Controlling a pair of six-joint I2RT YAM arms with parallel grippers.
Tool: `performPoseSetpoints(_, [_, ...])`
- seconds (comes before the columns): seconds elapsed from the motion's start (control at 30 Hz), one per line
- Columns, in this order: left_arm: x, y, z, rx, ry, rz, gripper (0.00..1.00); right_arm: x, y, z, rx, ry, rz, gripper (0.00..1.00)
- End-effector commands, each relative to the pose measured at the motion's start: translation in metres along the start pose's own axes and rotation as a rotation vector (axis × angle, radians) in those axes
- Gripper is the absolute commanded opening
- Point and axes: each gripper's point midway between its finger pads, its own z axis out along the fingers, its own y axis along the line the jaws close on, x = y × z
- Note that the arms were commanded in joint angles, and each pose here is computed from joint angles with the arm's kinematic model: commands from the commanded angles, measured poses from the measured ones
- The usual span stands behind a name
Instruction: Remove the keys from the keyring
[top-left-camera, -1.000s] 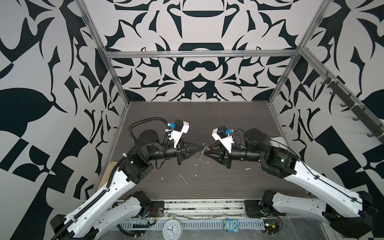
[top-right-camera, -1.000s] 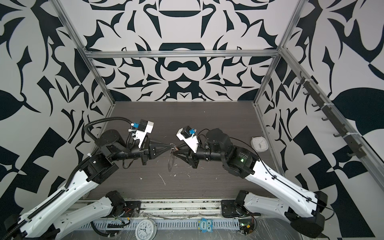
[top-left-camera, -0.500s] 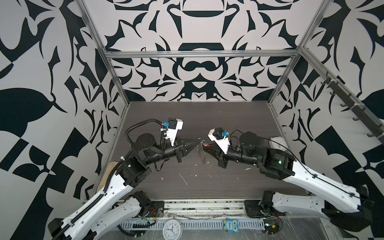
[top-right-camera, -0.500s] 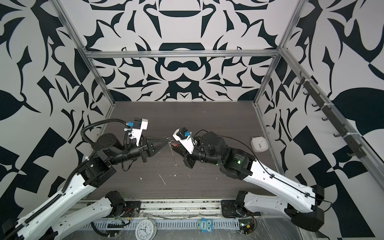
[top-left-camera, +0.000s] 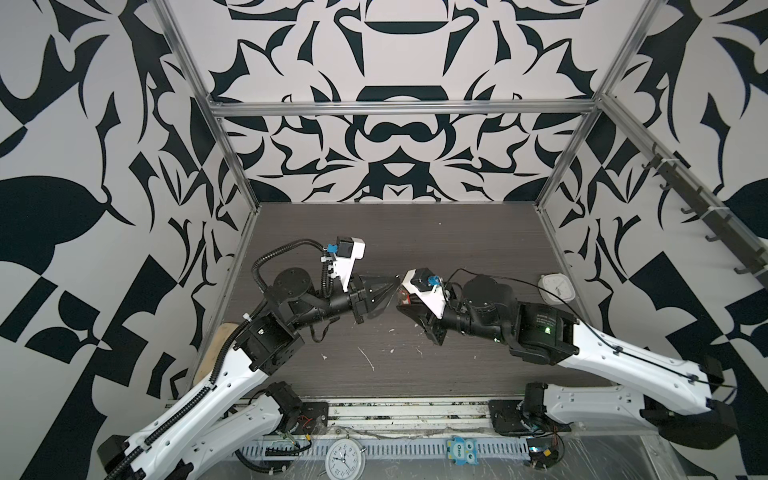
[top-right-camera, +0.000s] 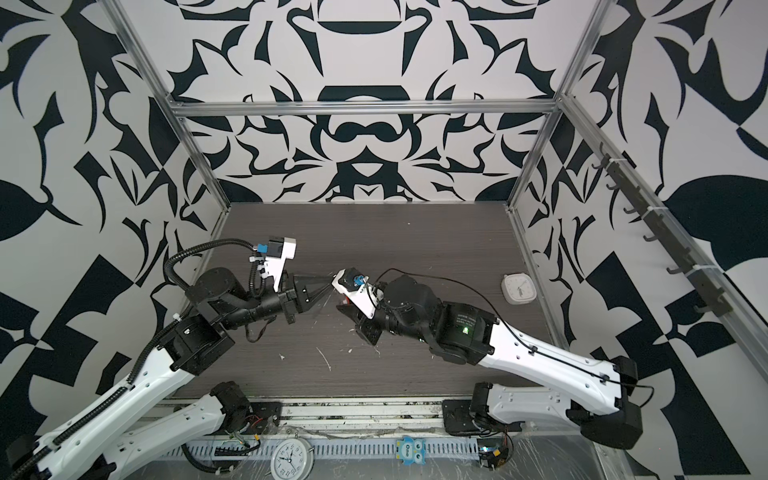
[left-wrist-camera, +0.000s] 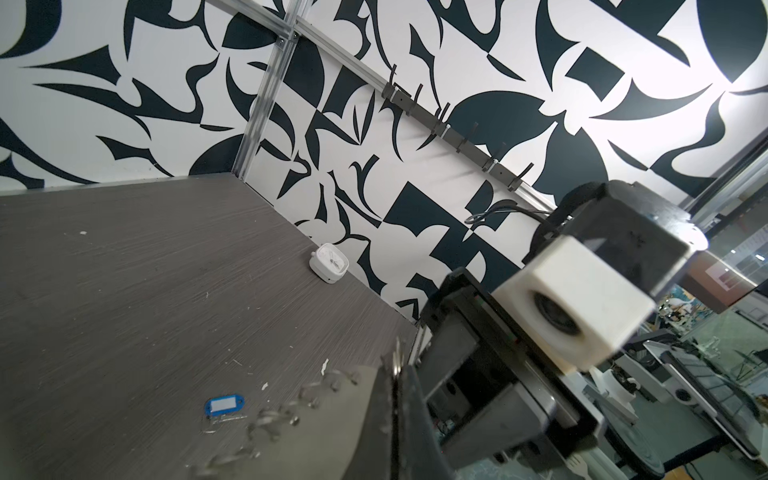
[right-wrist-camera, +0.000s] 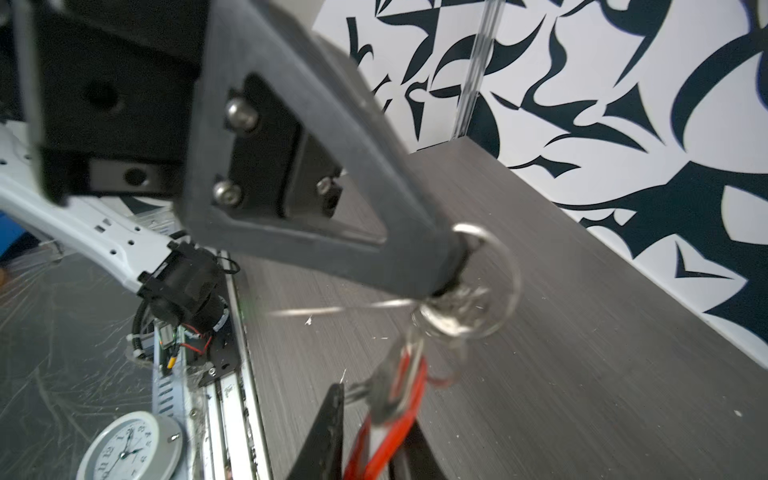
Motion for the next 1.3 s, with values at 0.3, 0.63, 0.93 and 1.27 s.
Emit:
performPoseSetpoints(0.3, [0.0, -0.028, -0.012, 0.133, -0.019, 0.193, 0.0, -0.051, 0.001, -0.056, -0.037, -0.242, 0.026, 0.46])
performPoseSetpoints(0.63, [0.004, -0.03, -0.016, 0.143, -0.021, 0.205, 0.0, -0.079, -0.023, -0.049, -0.252, -0.36, 0.225, 0.48])
performPoseSetpoints(0.93, [-0.001, -0.024, -0.017, 0.103, -0.055, 0.206, 0.0, -0.072, -0.01, -0.037, -0.365, -0.324, 0.253, 0.43])
performPoseSetpoints(1.27, [-0.005, -0.023, -0.018, 0.093, -0.077, 0.2, 0.0, -0.066, -0.008, -0.028, -0.4, -0.313, 0.283, 0.29])
